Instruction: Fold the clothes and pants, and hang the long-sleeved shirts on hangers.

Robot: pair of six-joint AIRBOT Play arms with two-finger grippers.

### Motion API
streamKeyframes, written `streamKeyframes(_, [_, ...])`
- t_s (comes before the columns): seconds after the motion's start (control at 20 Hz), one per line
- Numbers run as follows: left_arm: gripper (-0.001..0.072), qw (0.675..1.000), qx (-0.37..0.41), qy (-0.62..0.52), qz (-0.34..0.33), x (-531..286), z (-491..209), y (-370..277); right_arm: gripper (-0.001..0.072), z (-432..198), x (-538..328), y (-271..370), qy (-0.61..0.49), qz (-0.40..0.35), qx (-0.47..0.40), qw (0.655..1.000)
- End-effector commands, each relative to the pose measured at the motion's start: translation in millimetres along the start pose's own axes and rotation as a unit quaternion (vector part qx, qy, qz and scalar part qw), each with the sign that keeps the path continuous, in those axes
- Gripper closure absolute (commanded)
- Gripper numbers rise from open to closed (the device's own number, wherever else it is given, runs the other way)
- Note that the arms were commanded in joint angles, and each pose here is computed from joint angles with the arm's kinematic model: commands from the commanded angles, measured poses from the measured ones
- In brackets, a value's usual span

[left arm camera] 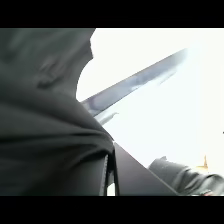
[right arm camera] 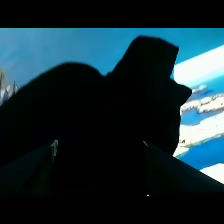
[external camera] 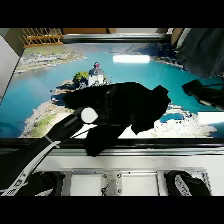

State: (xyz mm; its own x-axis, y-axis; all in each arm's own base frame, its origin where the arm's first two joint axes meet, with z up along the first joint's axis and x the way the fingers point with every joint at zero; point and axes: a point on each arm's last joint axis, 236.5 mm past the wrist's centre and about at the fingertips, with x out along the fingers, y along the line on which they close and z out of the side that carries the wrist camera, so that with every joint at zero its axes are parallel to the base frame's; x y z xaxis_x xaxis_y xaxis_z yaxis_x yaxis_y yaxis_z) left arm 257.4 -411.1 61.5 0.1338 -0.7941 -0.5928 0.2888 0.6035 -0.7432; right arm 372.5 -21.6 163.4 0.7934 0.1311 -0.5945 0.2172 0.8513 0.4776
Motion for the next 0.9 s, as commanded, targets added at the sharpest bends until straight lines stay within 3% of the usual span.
streamKeyframes(0.0, [0.0696, 0.998, 0.039, -0.013, -0.039, 46.5, 23.1, -56.4, 0.0134, 47.1, -46.4, 1.2, -0.086, -0.005, -0.001, 0.996])
streamKeyframes(0.1, [0.0681, 0.998, 0.044, -0.015, -0.046, 73.2, 40.5, -64.5, 0.0134, 55.0, -64.1, -3.5, -0.111, -0.013, 0.001, 0.994])
streamKeyframes(0.2, [0.0114, 0.997, 0.041, -0.03, -0.049, 81.2, 66.4, -63.5, 0.0134, 59.2, -74.6, -6.7, -0.126, -0.02, 0.001, 0.992])
streamKeyframes(0.25, [0.0077, 0.997, 0.038, -0.037, -0.05, 73.6, 82.7, -60.0, 0.0134, 60.1, -77.0, -8.3, -0.13, -0.024, -0.001, 0.991])
streamKeyframes(0.4, [0.0077, 0.996, 0.037, -0.074, -0.022, 13.3, 141.0, -25.1, 0.0134, 52.3, -76.6, -11.0, -0.114, -0.03, -0.002, 0.993])
streamKeyframes(0.55, [0.0077, 0.99, 0.035, -0.102, 0.085, -65.5, 168.9, 64.8, 0.0134, 40.7, -73.6, -12.5, -0.09, -0.032, -0.001, 0.995])
streamKeyframes(0.75, [0.0077, 0.966, -0.047, -0.081, 0.241, -158.8, 131.4, 218.1, 0.0134, 28.2, -71.4, -13.4, -0.063, -0.033, 0.001, 0.997])
streamKeyframes(0.85, [0.0077, 0.951, -0.127, -0.089, 0.269, -191.4, 104.4, 278.6, 0.0134, 22.7, -70.6, -13.7, -0.052, -0.034, 0.001, 0.998])
